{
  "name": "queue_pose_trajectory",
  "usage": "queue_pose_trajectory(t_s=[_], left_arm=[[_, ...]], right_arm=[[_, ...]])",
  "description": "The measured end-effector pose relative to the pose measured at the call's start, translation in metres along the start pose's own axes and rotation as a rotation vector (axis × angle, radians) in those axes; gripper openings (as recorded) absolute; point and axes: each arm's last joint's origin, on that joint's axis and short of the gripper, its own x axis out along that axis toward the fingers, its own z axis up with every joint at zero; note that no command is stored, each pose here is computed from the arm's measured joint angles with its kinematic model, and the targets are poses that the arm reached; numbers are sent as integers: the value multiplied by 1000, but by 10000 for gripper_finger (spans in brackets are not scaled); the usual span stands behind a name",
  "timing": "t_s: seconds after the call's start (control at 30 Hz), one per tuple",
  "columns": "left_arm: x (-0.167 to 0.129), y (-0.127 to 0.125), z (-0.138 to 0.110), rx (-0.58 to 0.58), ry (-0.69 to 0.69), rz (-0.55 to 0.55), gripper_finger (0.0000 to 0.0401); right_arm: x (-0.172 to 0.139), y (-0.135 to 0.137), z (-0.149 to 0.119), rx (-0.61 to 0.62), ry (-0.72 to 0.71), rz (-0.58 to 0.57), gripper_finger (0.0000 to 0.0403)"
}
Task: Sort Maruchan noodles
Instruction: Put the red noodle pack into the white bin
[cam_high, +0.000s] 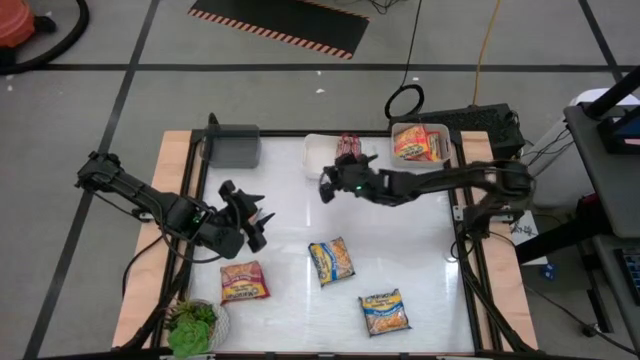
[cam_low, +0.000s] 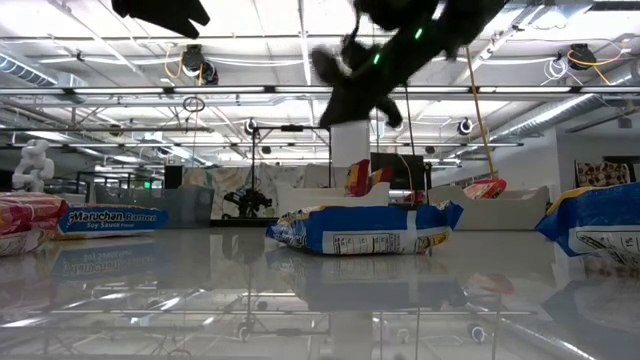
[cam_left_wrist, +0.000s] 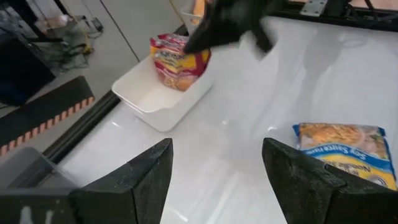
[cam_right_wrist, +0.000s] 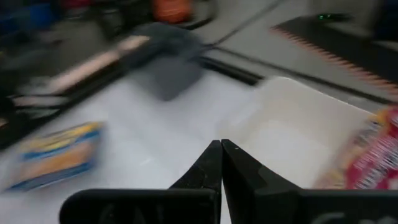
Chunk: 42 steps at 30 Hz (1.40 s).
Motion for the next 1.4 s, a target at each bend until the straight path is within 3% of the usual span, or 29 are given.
queue_pose_trajectory(t_s=[0.27, 0.43, 0.53, 0.77, 0.97, 1.17, 1.4], left_arm=[[-2, -4, -3, -10, 51, -80, 253], [-8, -8, -6, -31, 58, -114, 253], [-10, -10, -7, -52, 65, -128, 253], [-21, -11, -23, -87, 180, -154, 253], [-23, -25, -26, -148, 215, -234, 253], [-9, -67, -36, -12, 212, -340, 253], [15, -89, -55, 95, 323, -331, 253]], right_arm=[[-77, 4, 21, -36, 200, 271, 0], [-119, 13, -2, -95, 369, 248, 0], [-135, 26, -26, -137, 341, 237, 0], [-158, 45, -77, -92, 341, 494, 0], [-171, 54, -85, 4, 391, 589, 0], [-183, 64, -84, 14, 316, 666, 0], [-186, 65, -84, 15, 286, 650, 0]])
